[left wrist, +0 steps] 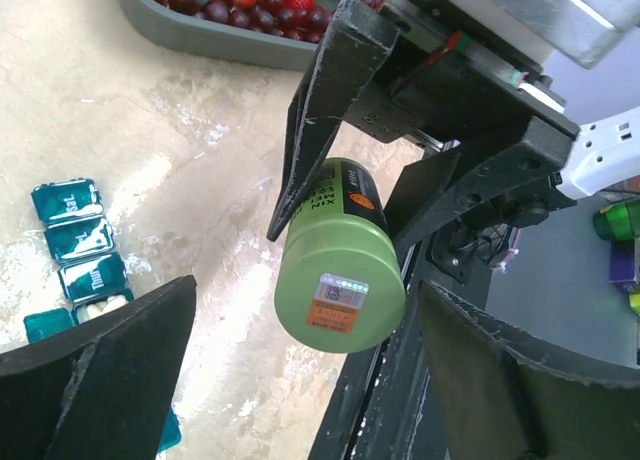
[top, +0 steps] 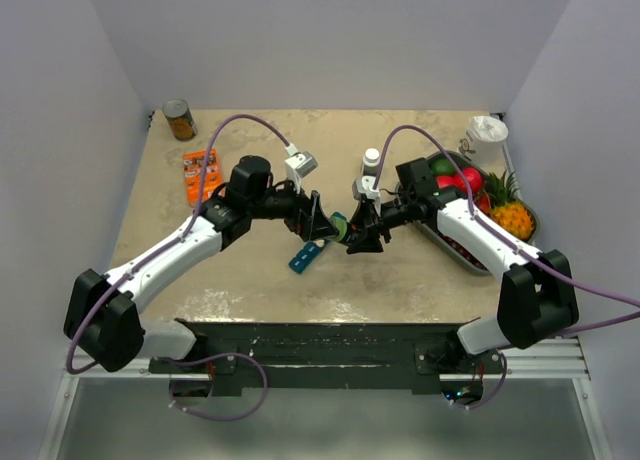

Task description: Sort the pills into containers

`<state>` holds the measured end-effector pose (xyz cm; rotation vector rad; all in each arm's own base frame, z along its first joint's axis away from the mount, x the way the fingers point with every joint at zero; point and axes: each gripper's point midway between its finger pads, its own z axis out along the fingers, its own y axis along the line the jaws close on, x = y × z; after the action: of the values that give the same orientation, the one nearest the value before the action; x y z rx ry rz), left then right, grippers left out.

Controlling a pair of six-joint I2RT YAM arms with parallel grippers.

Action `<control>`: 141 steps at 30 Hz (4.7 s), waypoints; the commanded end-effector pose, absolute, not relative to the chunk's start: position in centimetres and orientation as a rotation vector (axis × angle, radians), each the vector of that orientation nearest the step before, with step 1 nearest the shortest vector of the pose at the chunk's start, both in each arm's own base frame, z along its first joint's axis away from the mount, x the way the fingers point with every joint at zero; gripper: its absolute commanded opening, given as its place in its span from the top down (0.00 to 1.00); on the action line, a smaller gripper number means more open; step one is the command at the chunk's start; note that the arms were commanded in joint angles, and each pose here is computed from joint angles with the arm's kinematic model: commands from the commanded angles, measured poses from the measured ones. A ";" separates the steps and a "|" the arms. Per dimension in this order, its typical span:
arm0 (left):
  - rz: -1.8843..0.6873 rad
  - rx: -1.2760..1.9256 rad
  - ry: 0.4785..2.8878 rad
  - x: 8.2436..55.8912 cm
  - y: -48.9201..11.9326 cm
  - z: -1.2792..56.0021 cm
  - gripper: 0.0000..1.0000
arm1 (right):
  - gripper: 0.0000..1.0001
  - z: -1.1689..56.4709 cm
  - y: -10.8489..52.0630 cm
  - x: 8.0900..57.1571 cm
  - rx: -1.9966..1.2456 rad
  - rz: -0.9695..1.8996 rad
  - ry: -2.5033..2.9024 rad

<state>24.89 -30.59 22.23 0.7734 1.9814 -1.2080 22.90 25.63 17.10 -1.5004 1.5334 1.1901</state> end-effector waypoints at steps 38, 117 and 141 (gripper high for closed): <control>-1.244 -0.021 2.205 24.0 -31.6 24.2 0.30 | 1.00 19.1 26.2 23.4 -1.511 1.160 1.440; -1.299 0.757 1.934 19.4 -34.3 21.0 0.91 | 1.00 17.0 24.8 22.9 -1.595 1.172 1.434; -1.185 0.434 1.591 22.2 -28.1 28.4 0.01 | 1.00 17.0 24.7 22.7 -1.619 1.158 1.414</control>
<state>19.84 -29.88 24.19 0.8360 1.6198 -1.1402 22.09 23.69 14.29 -1.6290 1.5373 1.1592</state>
